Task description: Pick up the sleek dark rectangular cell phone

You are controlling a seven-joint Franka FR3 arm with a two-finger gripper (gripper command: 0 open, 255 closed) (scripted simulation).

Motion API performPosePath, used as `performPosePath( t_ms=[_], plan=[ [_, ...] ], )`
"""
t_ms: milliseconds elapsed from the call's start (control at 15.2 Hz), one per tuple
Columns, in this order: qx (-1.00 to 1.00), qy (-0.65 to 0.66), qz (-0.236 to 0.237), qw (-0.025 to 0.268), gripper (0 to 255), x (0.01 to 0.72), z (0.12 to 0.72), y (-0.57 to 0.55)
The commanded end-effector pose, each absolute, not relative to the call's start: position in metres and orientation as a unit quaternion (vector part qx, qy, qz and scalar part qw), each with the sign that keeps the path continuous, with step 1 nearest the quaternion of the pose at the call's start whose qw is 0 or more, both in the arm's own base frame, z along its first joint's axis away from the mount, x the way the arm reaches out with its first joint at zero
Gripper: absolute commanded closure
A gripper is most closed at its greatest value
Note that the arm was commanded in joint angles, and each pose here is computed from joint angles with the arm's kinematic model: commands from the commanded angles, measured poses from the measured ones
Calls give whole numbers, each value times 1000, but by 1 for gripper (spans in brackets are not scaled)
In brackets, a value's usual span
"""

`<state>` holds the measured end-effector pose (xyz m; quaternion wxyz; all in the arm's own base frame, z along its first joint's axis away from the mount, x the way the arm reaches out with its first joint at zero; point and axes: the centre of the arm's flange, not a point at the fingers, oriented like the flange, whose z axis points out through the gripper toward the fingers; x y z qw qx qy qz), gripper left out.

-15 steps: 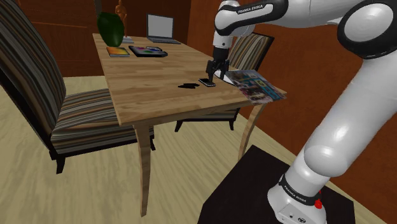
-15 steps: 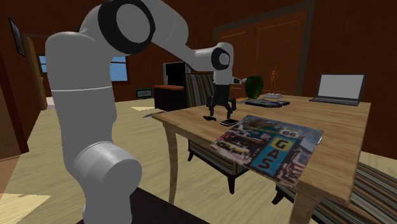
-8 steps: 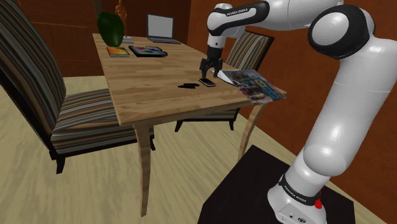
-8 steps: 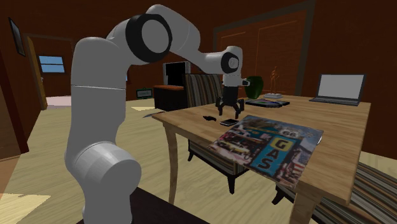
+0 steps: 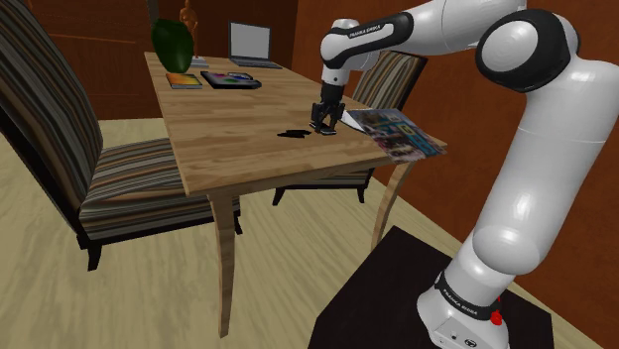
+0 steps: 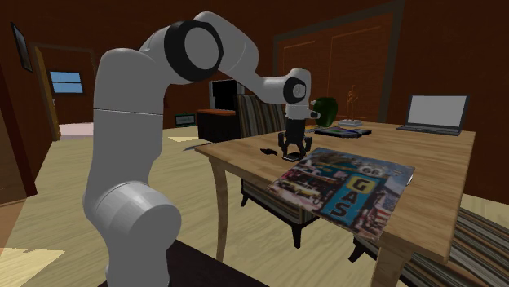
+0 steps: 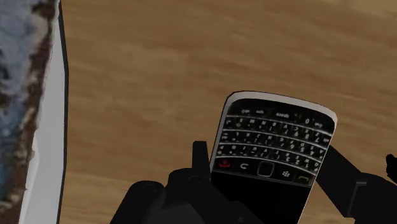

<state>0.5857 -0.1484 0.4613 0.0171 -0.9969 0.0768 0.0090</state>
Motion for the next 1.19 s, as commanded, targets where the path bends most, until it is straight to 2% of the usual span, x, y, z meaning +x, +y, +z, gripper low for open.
performPosePath(
  t_ms=[0, 528, 1122],
  plan=[
    [-997, 77, 9, 17, 255, 586, 461, -148],
    [-997, 77, 9, 17, 255, 586, 460, -148],
    [-997, 77, 9, 17, 255, 586, 508, -148]
  ],
)
